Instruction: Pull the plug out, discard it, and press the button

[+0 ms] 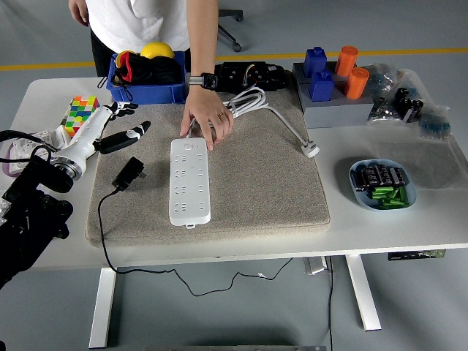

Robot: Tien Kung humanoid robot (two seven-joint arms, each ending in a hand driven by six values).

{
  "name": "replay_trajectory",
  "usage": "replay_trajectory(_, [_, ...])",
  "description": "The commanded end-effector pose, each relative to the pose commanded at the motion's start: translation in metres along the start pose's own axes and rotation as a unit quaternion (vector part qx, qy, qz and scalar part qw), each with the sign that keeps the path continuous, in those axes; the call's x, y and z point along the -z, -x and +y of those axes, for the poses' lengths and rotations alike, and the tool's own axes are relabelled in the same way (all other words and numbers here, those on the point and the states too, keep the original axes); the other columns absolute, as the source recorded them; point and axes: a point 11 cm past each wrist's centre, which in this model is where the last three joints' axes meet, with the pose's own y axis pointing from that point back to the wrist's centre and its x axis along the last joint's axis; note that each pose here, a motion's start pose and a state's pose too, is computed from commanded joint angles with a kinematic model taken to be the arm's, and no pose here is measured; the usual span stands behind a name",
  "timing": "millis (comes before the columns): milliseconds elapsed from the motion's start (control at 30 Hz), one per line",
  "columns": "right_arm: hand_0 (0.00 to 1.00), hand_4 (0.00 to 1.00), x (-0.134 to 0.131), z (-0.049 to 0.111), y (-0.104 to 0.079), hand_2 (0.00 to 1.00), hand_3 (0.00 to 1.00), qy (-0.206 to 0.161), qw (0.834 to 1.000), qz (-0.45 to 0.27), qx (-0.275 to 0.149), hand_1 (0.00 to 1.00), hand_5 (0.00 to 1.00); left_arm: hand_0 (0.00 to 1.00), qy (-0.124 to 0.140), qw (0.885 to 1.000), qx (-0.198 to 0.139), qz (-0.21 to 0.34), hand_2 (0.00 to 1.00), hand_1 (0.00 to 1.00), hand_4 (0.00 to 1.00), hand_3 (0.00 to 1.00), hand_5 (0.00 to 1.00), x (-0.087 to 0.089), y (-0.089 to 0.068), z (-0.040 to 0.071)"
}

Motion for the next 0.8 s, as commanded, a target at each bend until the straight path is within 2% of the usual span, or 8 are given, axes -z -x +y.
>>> replay_trajectory(267, [0.742,0.662,0.001,0.000,0.001,0.673,0.632,-0.001,1.000,-0.001,0.001,0.674,0.524,0.872,-0.031,0.999,-0.016,0.009,0.822,0.873,0.636,0.819,0.590,0.025,-0.003,0.010])
replay_trajectory(300, [0.742,0.661,0.002,0.000,0.001,0.673,0.632,-0.001,1.000,-0.001,0.001,0.674,0.523,0.870,-0.034,0.999,-0.017,0.010,0.816,0.865,0.623,0.812,0.527,0.028,-0.002,0.011])
replay_trajectory(400, [0.742,0.661,0.003,0.000,0.001,0.673,0.632,-0.002,1.000,-0.001,0.001,0.674,0.523,0.870,-0.045,0.999,-0.017,0.009,0.816,0.865,0.623,0.812,0.527,0.036,-0.001,0.014])
replay_trajectory(467, [0.742,0.661,0.003,0.000,0.000,0.673,0.632,-0.003,1.000,-0.001,0.000,0.674,0.523,0.870,-0.049,0.999,-0.018,0.010,0.816,0.865,0.623,0.812,0.527,0.039,0.000,0.015])
replay_trajectory(500, [0.741,0.661,0.003,0.000,0.000,0.673,0.632,-0.003,1.000,0.000,0.000,0.674,0.522,0.869,-0.050,0.999,-0.017,0.011,0.812,0.859,0.622,0.809,0.487,0.040,0.001,0.016])
replay_trajectory(800, [0.741,0.661,0.003,0.000,0.001,0.673,0.631,-0.002,1.000,0.002,0.001,0.674,0.522,0.868,-0.054,0.998,-0.020,0.015,0.805,0.855,0.628,0.807,0.497,0.043,0.001,0.017])
